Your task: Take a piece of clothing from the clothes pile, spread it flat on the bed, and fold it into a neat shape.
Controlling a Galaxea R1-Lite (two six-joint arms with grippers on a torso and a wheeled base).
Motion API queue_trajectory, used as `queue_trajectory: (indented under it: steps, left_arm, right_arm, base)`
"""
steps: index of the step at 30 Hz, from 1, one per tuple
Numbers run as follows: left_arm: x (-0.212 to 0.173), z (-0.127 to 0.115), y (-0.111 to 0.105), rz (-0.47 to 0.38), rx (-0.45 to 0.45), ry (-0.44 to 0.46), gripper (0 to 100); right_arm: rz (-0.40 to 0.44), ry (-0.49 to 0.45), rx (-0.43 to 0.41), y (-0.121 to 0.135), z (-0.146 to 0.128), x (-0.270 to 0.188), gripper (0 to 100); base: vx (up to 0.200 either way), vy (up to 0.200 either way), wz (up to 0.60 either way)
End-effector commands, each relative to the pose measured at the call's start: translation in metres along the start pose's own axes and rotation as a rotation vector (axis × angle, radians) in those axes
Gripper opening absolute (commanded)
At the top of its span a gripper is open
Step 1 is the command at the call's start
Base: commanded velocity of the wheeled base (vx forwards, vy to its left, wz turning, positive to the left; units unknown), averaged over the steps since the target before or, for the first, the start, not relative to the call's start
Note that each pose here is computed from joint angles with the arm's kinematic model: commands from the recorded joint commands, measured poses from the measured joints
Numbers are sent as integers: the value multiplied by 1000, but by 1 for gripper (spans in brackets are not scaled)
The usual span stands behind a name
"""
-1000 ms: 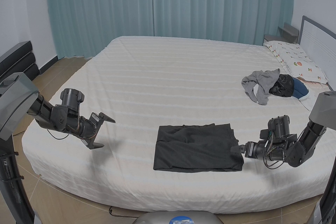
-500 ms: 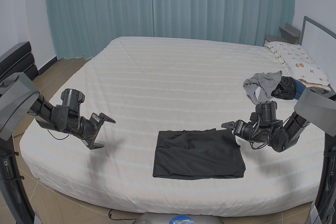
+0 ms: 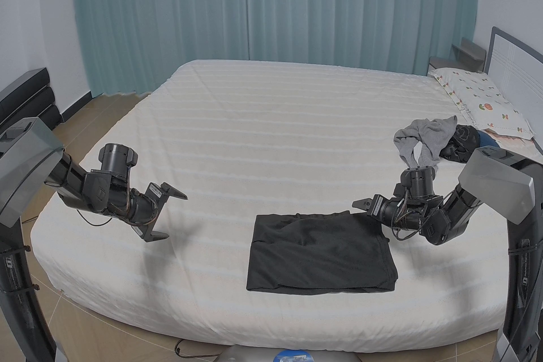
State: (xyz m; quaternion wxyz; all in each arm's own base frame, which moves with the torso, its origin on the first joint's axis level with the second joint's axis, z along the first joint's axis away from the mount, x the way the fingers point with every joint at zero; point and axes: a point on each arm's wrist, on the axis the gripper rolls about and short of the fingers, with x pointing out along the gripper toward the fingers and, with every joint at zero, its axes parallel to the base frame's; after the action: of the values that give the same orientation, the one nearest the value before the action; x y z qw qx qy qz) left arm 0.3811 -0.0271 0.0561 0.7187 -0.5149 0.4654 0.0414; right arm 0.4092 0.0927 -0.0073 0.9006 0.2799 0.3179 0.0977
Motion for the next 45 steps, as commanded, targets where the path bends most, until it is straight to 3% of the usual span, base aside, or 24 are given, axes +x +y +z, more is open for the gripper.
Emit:
queue_trajectory:
  steps: [1, 10, 15, 20, 24, 29, 45]
  left_arm:
    - [1, 0, 0, 3, 0, -1, 100]
    - [17, -26, -18, 1, 71, 23, 100]
    - [42, -50, -42, -12, 149, 39, 100]
    - [75, -71, -63, -9, 220, -10, 100]
    - [102, -87, -66, 5, 269, -16, 100]
    - [139, -103, -71, 32, 385, -87, 100]
    - [152, -114, -83, 40, 400, -81, 100]
  right_arm:
    - [-14, 0, 18, -7, 0, 2, 0]
    - [-23, -32, 116, -14, 9, -4, 0]
    - [-23, -34, 130, -15, 10, -8, 0]
    - [-21, -34, 168, -14, 9, -8, 0]
    - [-24, -30, 171, -15, 8, -9, 0]
    - [-25, -25, 170, -14, 6, -8, 0]
    - [-27, -31, 171, -15, 8, -9, 0]
  base:
    - [0, 0, 0]
    - [0, 0, 0]
    - [0, 0, 0]
    - [0, 0, 0]
    - [0, 0, 0]
    - [0, 0, 0]
    - [0, 0, 0]
